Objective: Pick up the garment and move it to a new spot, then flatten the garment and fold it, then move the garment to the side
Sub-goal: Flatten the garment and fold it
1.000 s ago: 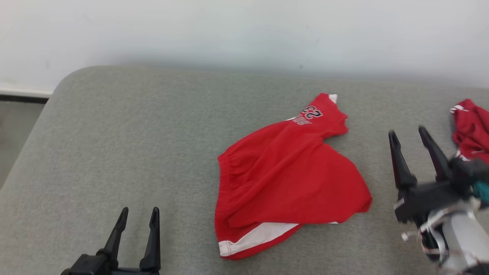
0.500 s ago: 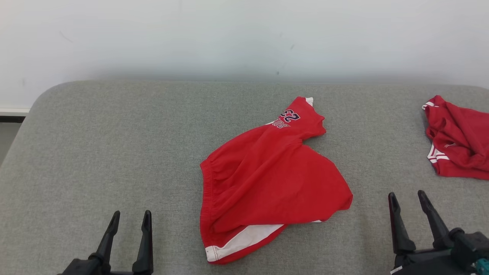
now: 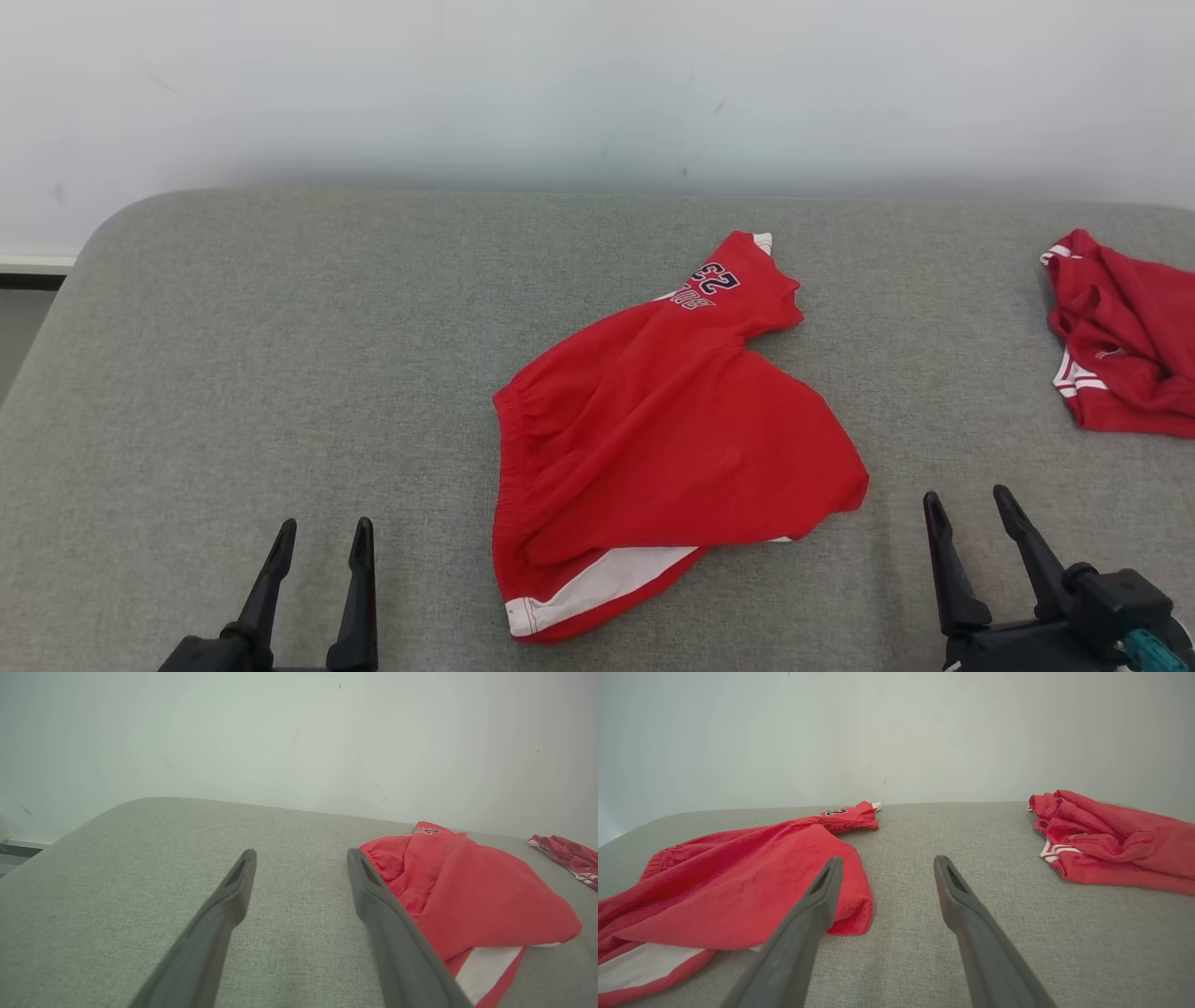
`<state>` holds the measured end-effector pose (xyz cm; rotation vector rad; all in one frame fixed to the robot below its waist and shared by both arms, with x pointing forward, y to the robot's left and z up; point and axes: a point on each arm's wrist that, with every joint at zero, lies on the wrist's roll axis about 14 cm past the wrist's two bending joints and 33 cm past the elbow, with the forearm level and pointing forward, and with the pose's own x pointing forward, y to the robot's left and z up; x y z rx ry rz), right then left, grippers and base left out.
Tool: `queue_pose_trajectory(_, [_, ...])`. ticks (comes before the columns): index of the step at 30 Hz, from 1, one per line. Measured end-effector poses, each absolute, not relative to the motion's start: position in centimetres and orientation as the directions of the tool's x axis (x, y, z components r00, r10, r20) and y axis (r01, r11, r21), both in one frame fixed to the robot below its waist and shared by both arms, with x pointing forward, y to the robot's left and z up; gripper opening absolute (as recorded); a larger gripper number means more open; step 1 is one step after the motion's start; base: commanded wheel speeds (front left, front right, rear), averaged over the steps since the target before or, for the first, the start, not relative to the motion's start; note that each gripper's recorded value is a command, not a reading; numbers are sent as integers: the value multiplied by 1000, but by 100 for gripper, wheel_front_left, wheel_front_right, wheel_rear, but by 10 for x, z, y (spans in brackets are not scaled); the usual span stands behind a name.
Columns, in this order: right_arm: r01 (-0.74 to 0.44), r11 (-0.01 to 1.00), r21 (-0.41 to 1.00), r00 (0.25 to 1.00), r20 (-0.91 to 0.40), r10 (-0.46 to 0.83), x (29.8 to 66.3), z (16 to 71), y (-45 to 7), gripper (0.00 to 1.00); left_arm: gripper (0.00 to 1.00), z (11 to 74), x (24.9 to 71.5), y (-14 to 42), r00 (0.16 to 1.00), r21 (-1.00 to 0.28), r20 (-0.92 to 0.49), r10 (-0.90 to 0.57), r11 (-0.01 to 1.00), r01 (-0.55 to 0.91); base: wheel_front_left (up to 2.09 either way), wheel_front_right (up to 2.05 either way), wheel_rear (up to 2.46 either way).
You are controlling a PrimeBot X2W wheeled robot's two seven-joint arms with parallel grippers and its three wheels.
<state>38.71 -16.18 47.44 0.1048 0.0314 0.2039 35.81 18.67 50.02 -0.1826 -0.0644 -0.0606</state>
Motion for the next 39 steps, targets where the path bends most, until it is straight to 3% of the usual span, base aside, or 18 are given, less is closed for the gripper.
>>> queue_pose_trajectory(20, [-313,947,71,886,-336,319,420,390,-128,100,100,494,350,209,999,-167,45,13,986,-6,0,0,0])
queue_pose_trajectory(21, [-320,944,83,874,-359,328,421,382,-122,4,100,495,350,212,999,-166,46,23,986,-15,0,0,0])
queue_pose_trajectory(22, [-325,941,91,869,-363,335,422,381,-118,0,100,495,350,214,998,-165,47,29,986,-21,0,0,0])
queue_pose_trajectory(32, [-345,935,87,899,-256,355,429,411,-120,0,100,493,348,211,999,-173,43,24,985,-16,0,0,0])
queue_pose_trajectory(39, [-354,934,40,923,-149,356,402,446,-145,0,100,493,352,196,999,-179,46,-23,983,31,0,0,0])
